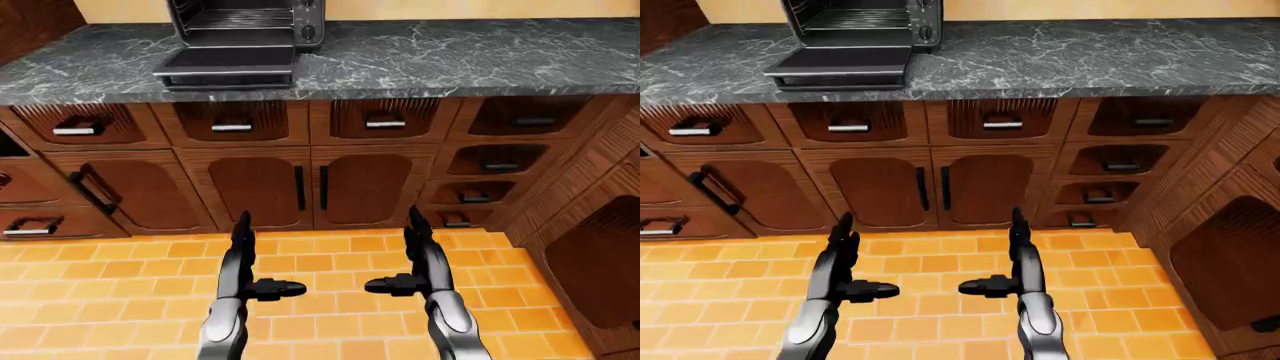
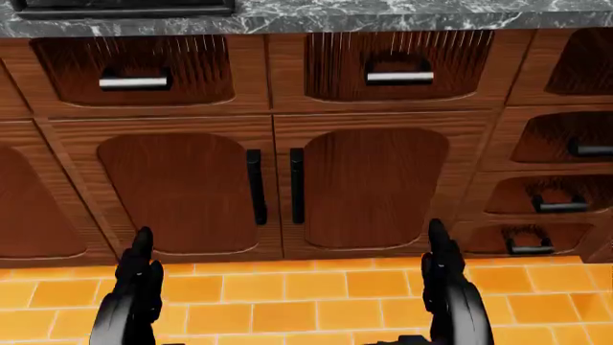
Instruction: Close the toaster oven door.
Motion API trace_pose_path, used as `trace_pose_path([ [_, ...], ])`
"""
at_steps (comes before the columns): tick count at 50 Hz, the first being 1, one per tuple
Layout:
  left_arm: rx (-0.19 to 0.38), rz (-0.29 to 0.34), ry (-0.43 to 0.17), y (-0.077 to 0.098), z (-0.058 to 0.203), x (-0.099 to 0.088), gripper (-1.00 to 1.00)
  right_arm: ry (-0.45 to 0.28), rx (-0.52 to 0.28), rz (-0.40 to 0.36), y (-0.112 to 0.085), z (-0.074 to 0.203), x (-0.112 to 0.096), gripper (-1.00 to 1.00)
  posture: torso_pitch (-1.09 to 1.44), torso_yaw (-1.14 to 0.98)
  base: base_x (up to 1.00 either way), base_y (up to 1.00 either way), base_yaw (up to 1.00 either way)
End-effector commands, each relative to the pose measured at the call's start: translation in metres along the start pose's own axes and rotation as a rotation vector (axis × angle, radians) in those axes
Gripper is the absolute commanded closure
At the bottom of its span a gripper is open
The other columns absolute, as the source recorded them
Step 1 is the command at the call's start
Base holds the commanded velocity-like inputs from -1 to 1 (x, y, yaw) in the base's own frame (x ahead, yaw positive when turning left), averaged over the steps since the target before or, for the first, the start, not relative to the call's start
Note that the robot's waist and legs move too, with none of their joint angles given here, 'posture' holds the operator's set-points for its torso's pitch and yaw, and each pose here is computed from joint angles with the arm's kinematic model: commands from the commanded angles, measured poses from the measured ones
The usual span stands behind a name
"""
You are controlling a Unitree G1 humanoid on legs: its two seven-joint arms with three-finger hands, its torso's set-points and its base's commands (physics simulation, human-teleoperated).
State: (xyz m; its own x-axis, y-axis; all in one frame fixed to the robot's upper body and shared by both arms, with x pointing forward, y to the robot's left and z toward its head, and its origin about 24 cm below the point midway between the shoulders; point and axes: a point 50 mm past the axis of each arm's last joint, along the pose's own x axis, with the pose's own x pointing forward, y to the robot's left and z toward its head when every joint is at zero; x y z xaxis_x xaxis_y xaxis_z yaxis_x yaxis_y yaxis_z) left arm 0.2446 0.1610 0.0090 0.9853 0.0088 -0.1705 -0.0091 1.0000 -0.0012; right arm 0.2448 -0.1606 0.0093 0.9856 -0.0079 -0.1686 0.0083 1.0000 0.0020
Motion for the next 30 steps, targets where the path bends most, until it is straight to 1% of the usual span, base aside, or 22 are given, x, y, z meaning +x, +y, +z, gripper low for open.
trace_pose_path([
  [1,-0.002,-0.009,-0.174,0.000,0.038,0.003,-1.00,-0.185,0.003,0.005,-0.002,0.040,0.005,-1.00,0.00,0.00,0.00,0.00,0.00],
  [9,0.000,-0.011,-0.179,0.004,0.043,0.002,-1.00,-0.196,0.004,0.023,-0.002,0.051,0.003,-1.00,0.00,0.00,0.00,0.00,0.00],
  [12,-0.001,0.001,-0.188,0.012,0.051,0.003,-1.00,-0.217,-0.004,0.019,-0.003,0.062,0.003,-1.00,0.00,0.00,0.00,0.00,0.00],
  [14,0.001,0.010,-0.191,0.016,0.051,0.003,-1.00,-0.225,-0.007,0.015,-0.005,0.066,0.004,-1.00,0.00,0.00,0.00,0.00,0.00],
  [15,0.001,0.019,-0.197,0.021,0.055,0.003,-1.00,-0.248,-0.003,0.012,-0.007,0.073,0.004,-1.00,0.00,0.00,0.00,0.00,0.00],
  [16,0.001,0.022,-0.200,0.024,0.057,0.002,-1.00,-0.273,-0.047,-0.007,-0.009,0.077,0.004,-1.00,0.00,0.00,0.00,0.00,0.00],
  [17,0.001,0.025,-0.207,0.027,0.061,0.000,-1.00,-0.271,-0.040,-0.002,-0.009,0.081,0.003,-1.00,0.00,0.00,0.00,0.00,0.00],
  [19,0.005,0.041,-0.232,0.037,0.071,-0.003,-1.00,-0.287,-0.026,-0.018,-0.014,0.093,0.005,-1.00,0.00,0.00,0.00,0.00,0.00],
  [22,0.007,0.073,-0.268,0.054,0.089,-0.011,-1.00,-0.297,-0.020,-0.028,-0.020,0.103,0.005,-1.00,0.00,0.00,0.00,0.00,0.00],
  [24,0.010,0.089,-0.280,0.062,0.095,-0.015,-1.00,-0.308,-0.023,-0.032,-0.023,0.109,0.005,-1.00,0.00,0.00,0.00,0.00,0.00],
  [26,0.022,0.106,-0.309,0.070,0.104,-0.019,-1.00,-0.324,-0.022,-0.035,-0.026,0.118,0.004,-1.00,0.00,0.00,0.00,0.00,0.00],
  [27,0.018,0.115,-0.314,0.074,0.107,-0.020,-1.00,-0.335,-0.022,-0.036,-0.027,0.122,0.004,-1.00,0.00,0.00,0.00,0.00,0.00],
  [28,-0.028,0.136,-0.303,0.081,0.113,-0.020,-1.00,-0.344,-0.024,-0.038,-0.029,0.128,0.004,-1.00,0.00,0.00,0.00,0.00,0.00],
  [29,-0.046,0.142,-0.303,0.084,0.119,-0.021,-1.00,-0.348,-0.026,-0.040,-0.031,0.132,0.004,-1.00,0.00,0.00,0.00,0.00,0.00],
  [30,-0.028,0.157,-0.319,0.088,0.125,-0.021,-1.00,-0.359,-0.031,-0.049,-0.033,0.137,0.004,-1.00,0.00,0.00,0.00,0.00,0.00],
])
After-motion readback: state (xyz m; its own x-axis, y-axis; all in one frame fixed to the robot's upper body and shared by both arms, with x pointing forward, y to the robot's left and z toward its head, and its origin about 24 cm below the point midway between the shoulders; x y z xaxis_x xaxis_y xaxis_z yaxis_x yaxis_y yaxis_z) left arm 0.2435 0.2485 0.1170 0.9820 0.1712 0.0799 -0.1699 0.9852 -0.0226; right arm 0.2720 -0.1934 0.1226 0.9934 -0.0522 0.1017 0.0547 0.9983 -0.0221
